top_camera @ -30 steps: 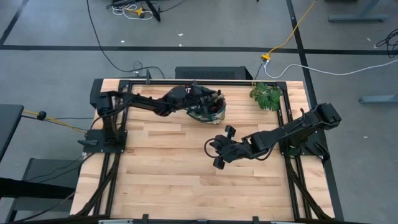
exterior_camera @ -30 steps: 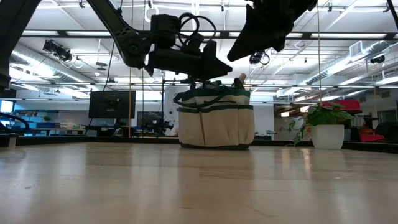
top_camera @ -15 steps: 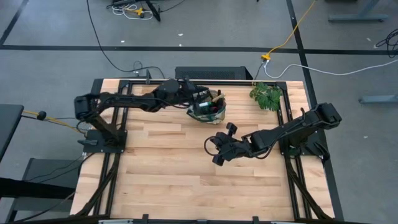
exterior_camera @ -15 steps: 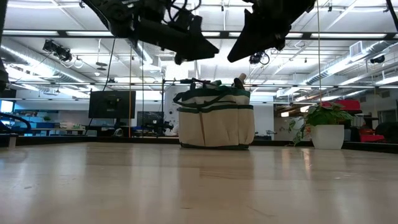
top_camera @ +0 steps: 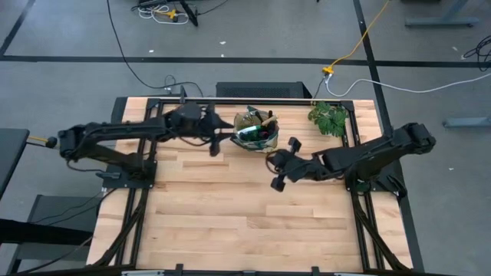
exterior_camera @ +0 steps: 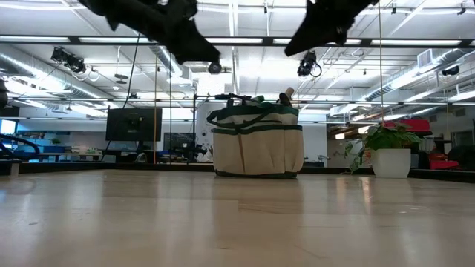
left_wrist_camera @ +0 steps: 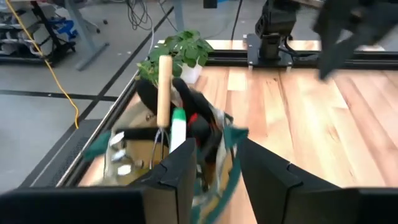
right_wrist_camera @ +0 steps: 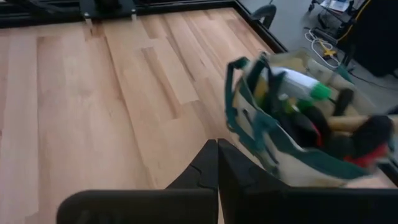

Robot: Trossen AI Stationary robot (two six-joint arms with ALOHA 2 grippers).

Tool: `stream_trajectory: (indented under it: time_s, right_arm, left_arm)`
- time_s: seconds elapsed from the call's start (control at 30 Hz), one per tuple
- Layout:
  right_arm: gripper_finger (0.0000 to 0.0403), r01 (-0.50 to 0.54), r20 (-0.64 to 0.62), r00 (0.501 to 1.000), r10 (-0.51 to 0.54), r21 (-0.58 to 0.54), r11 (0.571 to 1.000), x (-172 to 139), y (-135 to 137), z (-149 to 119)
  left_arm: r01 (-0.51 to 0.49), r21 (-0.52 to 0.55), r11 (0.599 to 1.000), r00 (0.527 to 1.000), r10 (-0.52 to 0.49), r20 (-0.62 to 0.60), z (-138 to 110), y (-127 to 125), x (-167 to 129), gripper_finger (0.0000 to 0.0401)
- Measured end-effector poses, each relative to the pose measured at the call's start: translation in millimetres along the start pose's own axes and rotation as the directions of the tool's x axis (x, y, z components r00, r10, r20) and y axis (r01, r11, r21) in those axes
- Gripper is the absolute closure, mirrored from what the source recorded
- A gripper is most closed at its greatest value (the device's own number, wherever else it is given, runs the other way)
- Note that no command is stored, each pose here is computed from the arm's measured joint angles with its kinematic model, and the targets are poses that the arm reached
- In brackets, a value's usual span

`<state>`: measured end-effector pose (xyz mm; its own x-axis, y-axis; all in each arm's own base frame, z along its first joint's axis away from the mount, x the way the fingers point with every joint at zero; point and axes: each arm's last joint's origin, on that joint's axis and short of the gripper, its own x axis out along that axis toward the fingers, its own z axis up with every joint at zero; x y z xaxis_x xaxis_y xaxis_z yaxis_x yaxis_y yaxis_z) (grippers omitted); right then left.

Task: Pick & Place Garden tools in Gardening bag
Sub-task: Return to home position

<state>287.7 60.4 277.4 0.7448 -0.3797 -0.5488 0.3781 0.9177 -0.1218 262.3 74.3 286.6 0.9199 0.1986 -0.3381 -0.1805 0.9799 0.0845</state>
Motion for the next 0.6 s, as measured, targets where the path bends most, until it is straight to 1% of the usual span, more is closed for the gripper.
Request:
stream_trajectory:
  time_s: [0.13,0.23,0.33,0.47,0.6]
  right_arm:
    - [0.0403,0.001,0.026,1.000,-0.002,0.036,0.999,-14.0,-16.0,-16.3]
    - [0.0403,-0.029,0.084,0.996,0.023,0.077,0.997,-23.7,-27.9,-32.5]
    - [0.0403,-0.064,0.168,0.985,0.042,0.128,0.990,-31.3,-39.3,-51.0]
    - [0.0403,-0.121,0.284,0.956,0.072,0.159,0.980,-37.6,-51.8,-77.2]
    - [0.0403,-0.191,0.403,0.909,0.103,0.186,0.964,-41.0,-60.5,-98.8]
  left_arm:
    - [-0.008,-0.018,1.000,1.000,0.009,0.016,-15.9,-6.2,-23.6,0.0281]
    - [0.003,-0.018,1.000,0.999,-0.002,0.041,-26.6,-11.5,-40.4,0.0283]
    - [0.008,-0.014,1.000,0.998,-0.008,0.055,-40.8,-15.0,-55.3,0.0284]
    - [0.011,-0.043,0.999,0.997,-0.008,0.078,-58.9,-17.7,-70.4,0.0284]
    - [0.022,-0.066,0.998,0.994,-0.015,0.111,-77.9,-21.6,-80.7,0.0284]
